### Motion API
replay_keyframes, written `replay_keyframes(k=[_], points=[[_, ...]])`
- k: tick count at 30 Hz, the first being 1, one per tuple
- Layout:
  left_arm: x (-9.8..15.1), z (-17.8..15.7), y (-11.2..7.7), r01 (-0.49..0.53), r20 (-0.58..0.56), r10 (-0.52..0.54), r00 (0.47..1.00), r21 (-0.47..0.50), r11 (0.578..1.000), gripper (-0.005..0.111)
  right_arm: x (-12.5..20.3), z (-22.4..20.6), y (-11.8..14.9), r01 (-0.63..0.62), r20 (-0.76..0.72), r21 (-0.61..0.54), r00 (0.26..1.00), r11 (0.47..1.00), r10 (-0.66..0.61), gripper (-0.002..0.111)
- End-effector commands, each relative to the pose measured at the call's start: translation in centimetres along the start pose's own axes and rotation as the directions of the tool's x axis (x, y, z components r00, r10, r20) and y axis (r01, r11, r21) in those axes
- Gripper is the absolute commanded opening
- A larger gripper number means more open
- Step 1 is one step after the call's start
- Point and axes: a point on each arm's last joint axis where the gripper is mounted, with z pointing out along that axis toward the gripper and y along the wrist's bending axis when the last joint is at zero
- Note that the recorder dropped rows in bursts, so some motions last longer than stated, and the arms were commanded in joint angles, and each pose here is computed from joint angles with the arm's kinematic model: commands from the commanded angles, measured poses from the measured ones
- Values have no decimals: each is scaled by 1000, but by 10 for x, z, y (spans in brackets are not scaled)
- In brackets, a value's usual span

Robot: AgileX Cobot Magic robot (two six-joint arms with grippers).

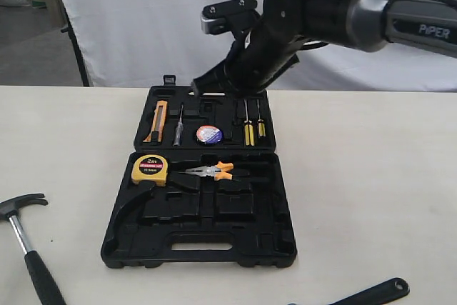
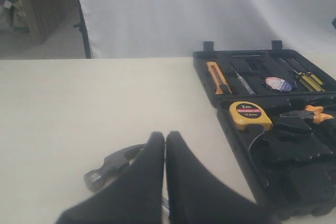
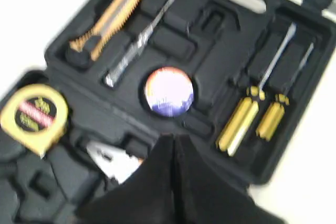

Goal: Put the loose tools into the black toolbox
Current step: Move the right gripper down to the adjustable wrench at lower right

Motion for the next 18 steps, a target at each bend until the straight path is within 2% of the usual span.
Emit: replay_keyframes(k=[1,6,11,15,18], points=[[1,0,0,1,2,-1,1000,7,1000,1,34,-23,-4,65,-29,39,998,997,-64,0],[1,0,0,1,2,-1,1000,7,1000,1,72,-40,-8,157,-116,85,982,984,-147,0],[1,0,0,1,2,-1,1000,7,1000,1,99,-60,-11,188,-262,88,952,978,-159,0],[1,0,0,1,2,-1,1000,7,1000,1,121,-71,-13,256,-484,33,850,966,-209,0],[1,0,0,1,2,-1,1000,7,1000,1,133,-74,-8,270,-571,-64,779,961,-257,0]])
